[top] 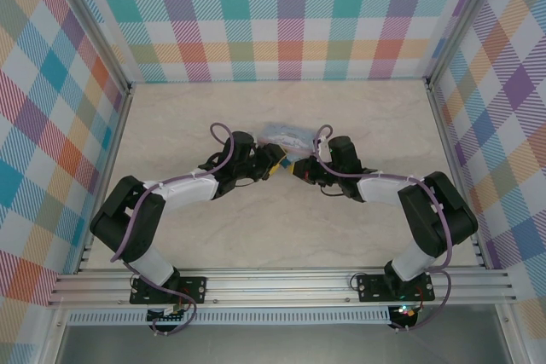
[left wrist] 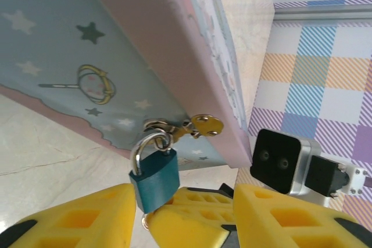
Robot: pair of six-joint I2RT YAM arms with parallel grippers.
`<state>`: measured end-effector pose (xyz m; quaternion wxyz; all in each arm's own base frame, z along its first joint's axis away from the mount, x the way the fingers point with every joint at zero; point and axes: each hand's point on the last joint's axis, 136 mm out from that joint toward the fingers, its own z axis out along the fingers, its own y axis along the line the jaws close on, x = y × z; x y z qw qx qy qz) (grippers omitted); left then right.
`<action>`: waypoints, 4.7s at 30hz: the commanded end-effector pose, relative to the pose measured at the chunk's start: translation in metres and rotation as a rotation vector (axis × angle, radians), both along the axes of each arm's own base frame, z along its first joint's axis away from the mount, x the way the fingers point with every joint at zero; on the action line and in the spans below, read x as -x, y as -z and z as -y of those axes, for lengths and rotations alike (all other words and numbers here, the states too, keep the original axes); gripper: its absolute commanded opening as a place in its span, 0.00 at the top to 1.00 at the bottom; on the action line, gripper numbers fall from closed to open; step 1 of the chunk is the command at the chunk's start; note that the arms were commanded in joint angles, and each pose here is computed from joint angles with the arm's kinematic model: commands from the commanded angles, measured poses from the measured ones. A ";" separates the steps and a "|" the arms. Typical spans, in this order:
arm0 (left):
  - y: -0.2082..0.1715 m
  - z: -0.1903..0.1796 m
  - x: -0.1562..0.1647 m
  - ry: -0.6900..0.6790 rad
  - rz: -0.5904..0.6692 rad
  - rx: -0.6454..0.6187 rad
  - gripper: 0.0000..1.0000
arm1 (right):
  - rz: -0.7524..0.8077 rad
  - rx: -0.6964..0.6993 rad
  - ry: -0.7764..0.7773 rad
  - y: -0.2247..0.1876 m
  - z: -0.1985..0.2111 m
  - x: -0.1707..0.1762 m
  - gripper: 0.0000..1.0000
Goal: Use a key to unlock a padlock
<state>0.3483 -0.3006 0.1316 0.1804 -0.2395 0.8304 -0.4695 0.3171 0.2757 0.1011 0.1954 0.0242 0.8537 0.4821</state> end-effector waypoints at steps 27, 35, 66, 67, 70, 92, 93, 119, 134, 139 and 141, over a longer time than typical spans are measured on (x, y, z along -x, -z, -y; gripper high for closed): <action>0.023 0.026 0.001 0.021 -0.041 0.028 0.66 | -0.034 -0.060 0.009 -0.024 -0.007 -0.001 0.98; 0.025 0.023 -0.001 -0.010 -0.042 0.020 0.72 | -0.052 -0.063 0.015 -0.022 -0.007 -0.001 0.98; 0.019 0.028 -0.007 -0.019 -0.027 0.035 1.00 | -0.087 -0.059 0.019 -0.019 -0.007 0.001 0.85; 0.019 0.028 -0.007 -0.020 -0.028 0.035 1.00 | -0.085 -0.053 0.020 -0.019 -0.007 0.002 0.83; 0.018 0.028 -0.008 -0.025 -0.025 0.036 1.00 | -0.073 -0.030 0.029 -0.018 -0.002 0.002 0.76; 0.007 0.020 -0.010 -0.034 -0.012 0.055 1.00 | 0.616 0.546 0.026 -0.063 0.076 -0.004 0.26; 0.007 0.019 -0.010 -0.034 -0.013 0.054 1.00 | 0.645 0.562 0.034 -0.069 0.079 -0.005 0.22; 0.001 0.023 -0.014 -0.021 -0.008 0.075 1.00 | 1.113 0.776 -0.103 -0.090 0.074 0.012 0.00; 0.001 0.016 -0.012 -0.054 -0.011 0.073 1.00 | 1.395 1.186 -0.408 -0.025 0.019 0.003 0.14; 0.001 0.016 -0.013 -0.057 -0.015 0.073 1.00 | 1.407 1.161 -0.396 -0.021 0.011 -0.001 0.26; 0.000 0.016 -0.014 -0.056 -0.014 0.072 1.00 | 1.410 1.144 -0.373 -0.022 0.010 -0.001 0.31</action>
